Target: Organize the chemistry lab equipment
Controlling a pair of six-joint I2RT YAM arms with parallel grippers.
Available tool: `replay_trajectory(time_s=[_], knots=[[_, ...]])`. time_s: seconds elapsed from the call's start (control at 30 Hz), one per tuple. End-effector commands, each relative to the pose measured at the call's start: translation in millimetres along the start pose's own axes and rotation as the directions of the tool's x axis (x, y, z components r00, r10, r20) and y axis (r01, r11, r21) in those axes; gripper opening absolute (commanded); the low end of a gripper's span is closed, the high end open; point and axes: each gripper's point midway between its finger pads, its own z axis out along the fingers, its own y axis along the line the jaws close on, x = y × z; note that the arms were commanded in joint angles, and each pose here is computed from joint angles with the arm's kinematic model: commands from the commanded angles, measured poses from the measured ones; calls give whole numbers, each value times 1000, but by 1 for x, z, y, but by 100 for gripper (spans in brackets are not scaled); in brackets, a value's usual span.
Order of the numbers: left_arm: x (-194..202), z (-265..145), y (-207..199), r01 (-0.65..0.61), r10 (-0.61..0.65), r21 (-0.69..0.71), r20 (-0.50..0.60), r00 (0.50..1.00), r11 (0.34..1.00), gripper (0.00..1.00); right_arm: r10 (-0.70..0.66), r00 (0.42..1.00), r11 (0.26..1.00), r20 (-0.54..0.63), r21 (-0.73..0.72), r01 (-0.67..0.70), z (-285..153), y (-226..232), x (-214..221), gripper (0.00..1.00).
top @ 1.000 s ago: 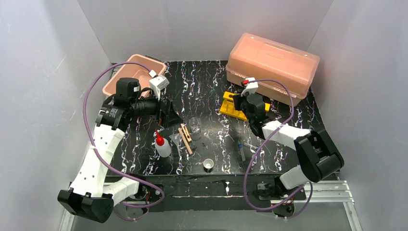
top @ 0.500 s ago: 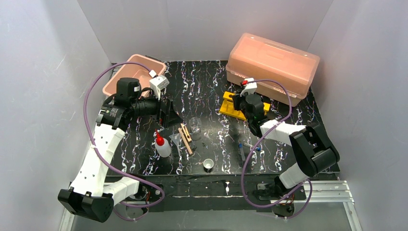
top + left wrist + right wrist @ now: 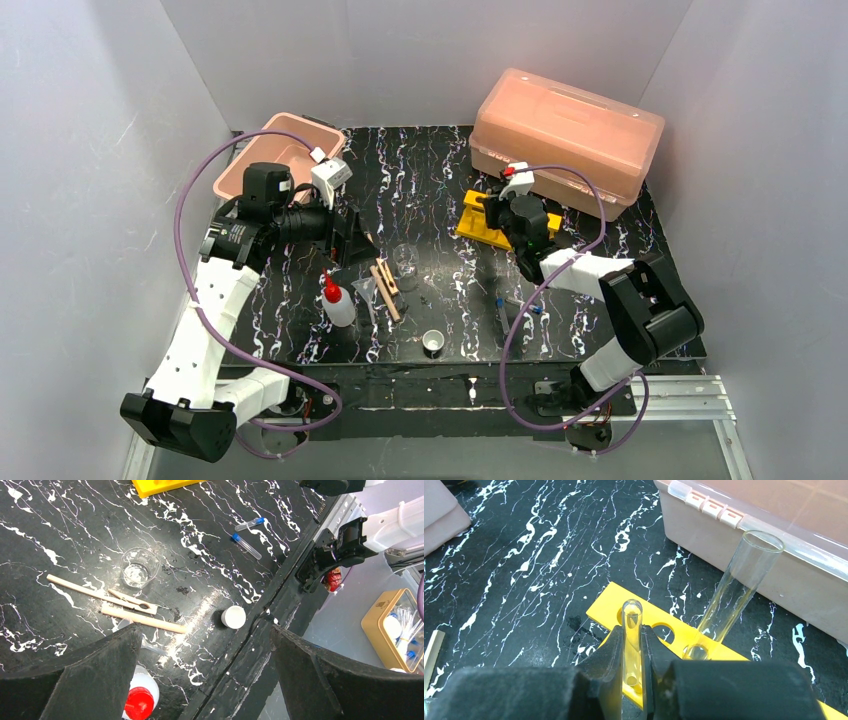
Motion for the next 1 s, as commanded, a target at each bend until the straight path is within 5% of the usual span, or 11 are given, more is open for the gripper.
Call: replay_trajectory(time_s=[0.0, 0.73, 0.97], knots=[[3, -5, -3, -17, 17, -2, -3, 1000, 1000, 98, -7, 999, 1000, 47, 10, 6, 4, -2, -11, 1], [2, -6, -2, -23, 23, -8, 2, 1000, 1000, 98, -12, 1000, 1000, 14, 24, 12, 0, -8, 10, 1], [2, -7, 0, -31, 31, -22, 2, 1000, 999, 98, -9, 1000, 1000, 7, -1, 9, -1, -3, 11, 12]])
